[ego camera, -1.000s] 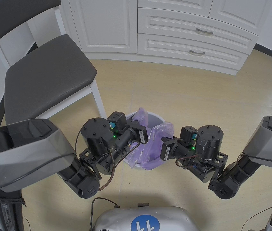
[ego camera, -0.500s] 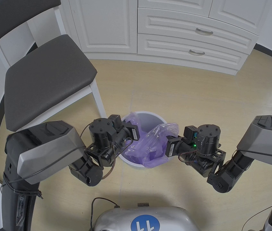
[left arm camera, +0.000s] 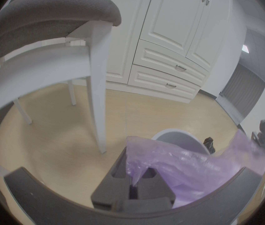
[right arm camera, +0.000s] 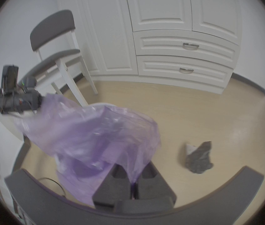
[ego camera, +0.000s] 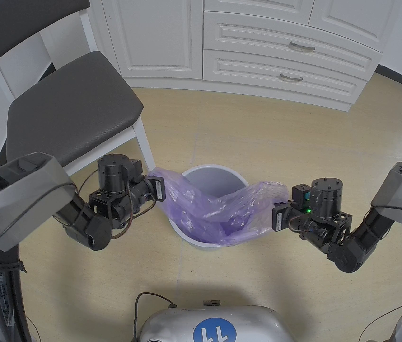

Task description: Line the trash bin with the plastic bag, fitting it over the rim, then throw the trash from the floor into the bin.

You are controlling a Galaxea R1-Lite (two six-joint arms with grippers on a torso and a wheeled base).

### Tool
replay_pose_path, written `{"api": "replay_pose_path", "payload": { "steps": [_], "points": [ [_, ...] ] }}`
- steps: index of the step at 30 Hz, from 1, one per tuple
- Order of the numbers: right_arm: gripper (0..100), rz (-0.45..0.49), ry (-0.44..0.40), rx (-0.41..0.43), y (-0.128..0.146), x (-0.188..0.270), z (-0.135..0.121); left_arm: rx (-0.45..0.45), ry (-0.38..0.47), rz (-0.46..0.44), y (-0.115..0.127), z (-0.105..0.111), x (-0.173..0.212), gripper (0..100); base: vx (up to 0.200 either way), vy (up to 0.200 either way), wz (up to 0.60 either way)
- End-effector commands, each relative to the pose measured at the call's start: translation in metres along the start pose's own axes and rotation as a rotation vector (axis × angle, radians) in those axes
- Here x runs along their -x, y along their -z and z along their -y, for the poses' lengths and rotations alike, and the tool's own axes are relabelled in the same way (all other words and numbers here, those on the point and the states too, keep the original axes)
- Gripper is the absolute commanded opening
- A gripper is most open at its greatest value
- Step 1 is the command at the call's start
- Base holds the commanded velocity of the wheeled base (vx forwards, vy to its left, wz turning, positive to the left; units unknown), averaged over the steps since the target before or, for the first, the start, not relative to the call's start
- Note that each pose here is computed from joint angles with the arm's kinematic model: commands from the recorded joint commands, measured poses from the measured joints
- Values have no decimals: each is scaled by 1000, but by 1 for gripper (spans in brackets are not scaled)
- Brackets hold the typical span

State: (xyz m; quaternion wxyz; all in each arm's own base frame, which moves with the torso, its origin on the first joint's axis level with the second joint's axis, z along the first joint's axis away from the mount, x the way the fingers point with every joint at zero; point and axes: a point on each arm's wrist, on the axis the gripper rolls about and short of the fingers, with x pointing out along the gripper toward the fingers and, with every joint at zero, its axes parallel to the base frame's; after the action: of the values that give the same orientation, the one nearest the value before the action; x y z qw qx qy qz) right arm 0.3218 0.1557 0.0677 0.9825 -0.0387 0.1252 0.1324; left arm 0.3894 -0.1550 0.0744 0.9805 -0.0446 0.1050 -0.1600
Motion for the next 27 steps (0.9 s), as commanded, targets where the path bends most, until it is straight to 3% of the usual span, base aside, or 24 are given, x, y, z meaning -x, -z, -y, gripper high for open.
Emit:
{"api": "replay_pose_path", "payload": {
  "steps": [1, 9, 11, 12, 17, 18, 27],
  "points": [
    [0, -28, 59, 77, -3, 18, 24, -66, -35, -5, -20, -22, 23, 0, 0, 0, 0],
    [0, -108, 64, 221, 16, 29, 30, -145, -52, -49, -9, -29, 26, 0, 0, 0, 0],
    [0, -109, 64, 222, 16, 30, 30, -147, -52, -49, -9, -29, 26, 0, 0, 0, 0],
    [0, -138, 64, 273, 23, 35, 33, -172, -54, -74, -4, -31, 30, 0, 0, 0, 0],
    [0, -167, 55, 309, 29, 40, 33, -221, -55, -114, 4, -34, 35, 0, 0, 0, 0],
    [0, -189, 45, 353, 34, 44, 33, -265, -51, -151, 11, -36, 40, 0, 0, 0, 0],
    [0, -231, -21, 477, 43, 66, 34, -286, 12, -243, 20, -34, 52, 0, 0, 0, 0]
  ]
}}
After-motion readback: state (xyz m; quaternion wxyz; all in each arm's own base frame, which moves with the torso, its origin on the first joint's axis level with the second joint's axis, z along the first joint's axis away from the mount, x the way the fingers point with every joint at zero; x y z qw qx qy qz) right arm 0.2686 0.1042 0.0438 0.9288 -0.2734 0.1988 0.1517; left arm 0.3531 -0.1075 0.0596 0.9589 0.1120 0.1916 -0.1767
